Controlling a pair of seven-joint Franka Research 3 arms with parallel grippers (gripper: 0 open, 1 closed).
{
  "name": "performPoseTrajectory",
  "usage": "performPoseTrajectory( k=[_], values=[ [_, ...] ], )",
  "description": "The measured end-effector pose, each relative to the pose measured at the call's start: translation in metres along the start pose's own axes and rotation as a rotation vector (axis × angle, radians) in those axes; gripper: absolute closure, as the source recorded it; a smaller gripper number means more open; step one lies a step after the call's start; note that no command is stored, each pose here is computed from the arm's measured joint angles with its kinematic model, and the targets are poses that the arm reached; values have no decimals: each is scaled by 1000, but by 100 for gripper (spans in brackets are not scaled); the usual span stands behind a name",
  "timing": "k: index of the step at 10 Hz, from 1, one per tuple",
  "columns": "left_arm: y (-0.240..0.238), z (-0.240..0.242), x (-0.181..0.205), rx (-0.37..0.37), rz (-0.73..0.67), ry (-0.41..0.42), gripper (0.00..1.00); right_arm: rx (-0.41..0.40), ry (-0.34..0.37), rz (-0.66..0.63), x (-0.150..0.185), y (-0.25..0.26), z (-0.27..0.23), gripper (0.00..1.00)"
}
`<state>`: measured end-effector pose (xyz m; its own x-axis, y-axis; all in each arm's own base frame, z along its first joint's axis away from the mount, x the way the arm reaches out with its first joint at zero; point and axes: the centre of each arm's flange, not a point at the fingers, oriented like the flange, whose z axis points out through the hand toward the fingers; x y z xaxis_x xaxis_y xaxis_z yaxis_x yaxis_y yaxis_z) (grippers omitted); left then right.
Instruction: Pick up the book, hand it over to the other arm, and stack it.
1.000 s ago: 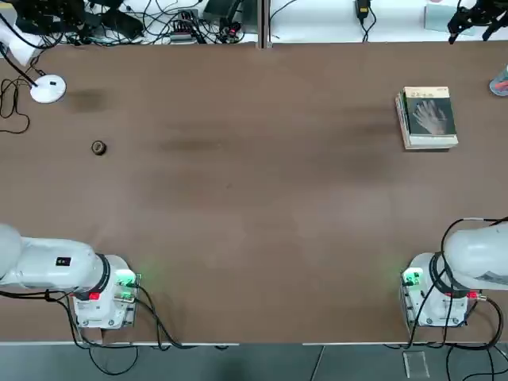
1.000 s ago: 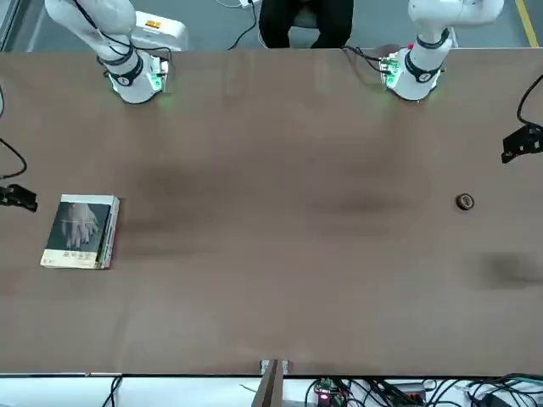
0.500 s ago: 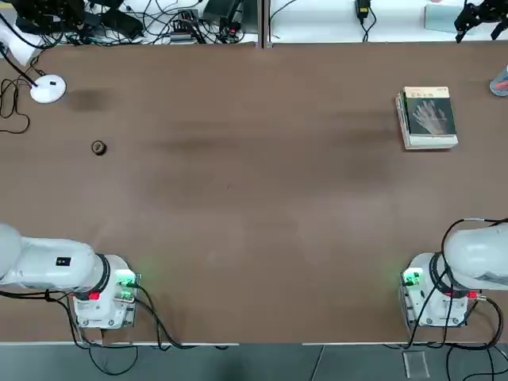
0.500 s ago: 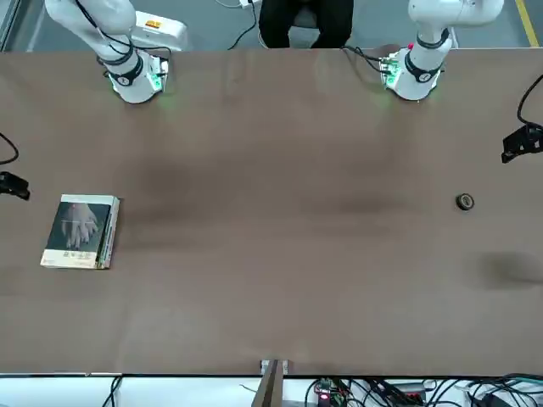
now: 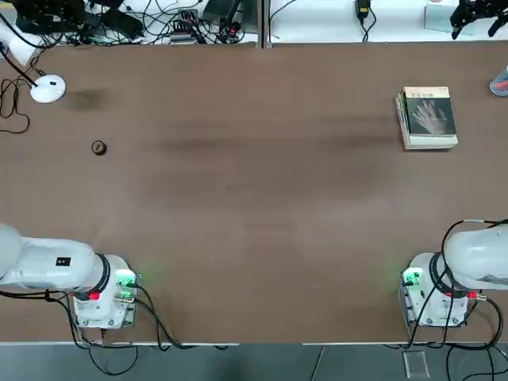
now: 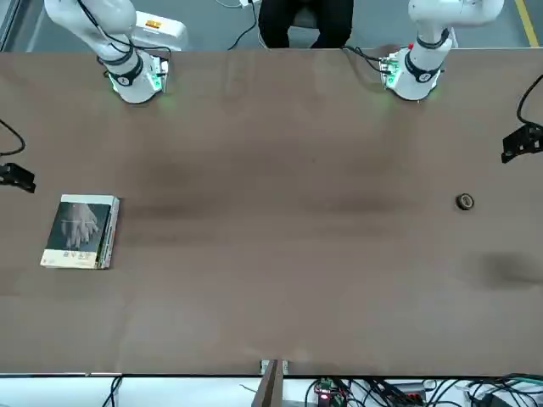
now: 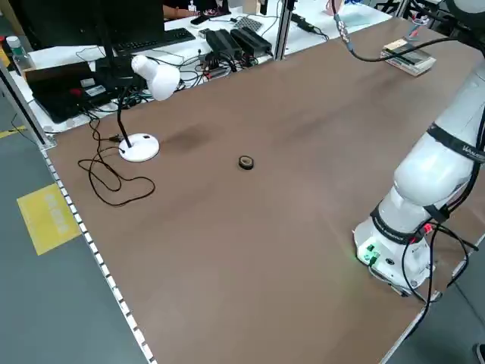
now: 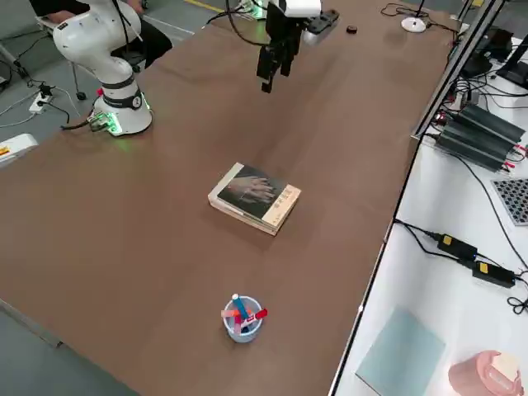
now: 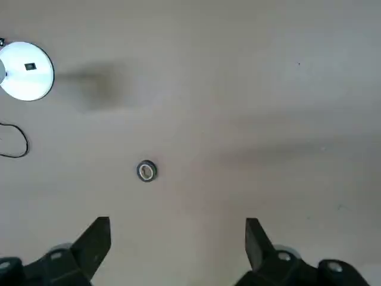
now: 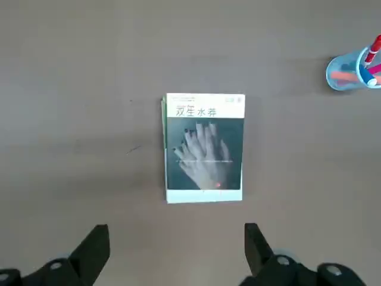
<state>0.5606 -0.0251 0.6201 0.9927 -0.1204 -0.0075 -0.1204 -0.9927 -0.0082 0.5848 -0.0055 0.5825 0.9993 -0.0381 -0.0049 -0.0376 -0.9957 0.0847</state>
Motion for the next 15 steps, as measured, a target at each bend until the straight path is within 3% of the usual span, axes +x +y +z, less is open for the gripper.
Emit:
performPoseTrajectory(
  k=[4, 9, 15],
  values=[
    [0, 0, 0, 0, 0, 0, 0, -2, 37, 5, -13, -31, -33, 0],
    [0, 0, 0, 0, 0, 1, 0, -4, 44, 11, -13, -14, -38, 0],
    [1, -1, 0, 0, 2, 3, 0, 26, 28, -87, -13, -11, -35, 0]
  ],
)
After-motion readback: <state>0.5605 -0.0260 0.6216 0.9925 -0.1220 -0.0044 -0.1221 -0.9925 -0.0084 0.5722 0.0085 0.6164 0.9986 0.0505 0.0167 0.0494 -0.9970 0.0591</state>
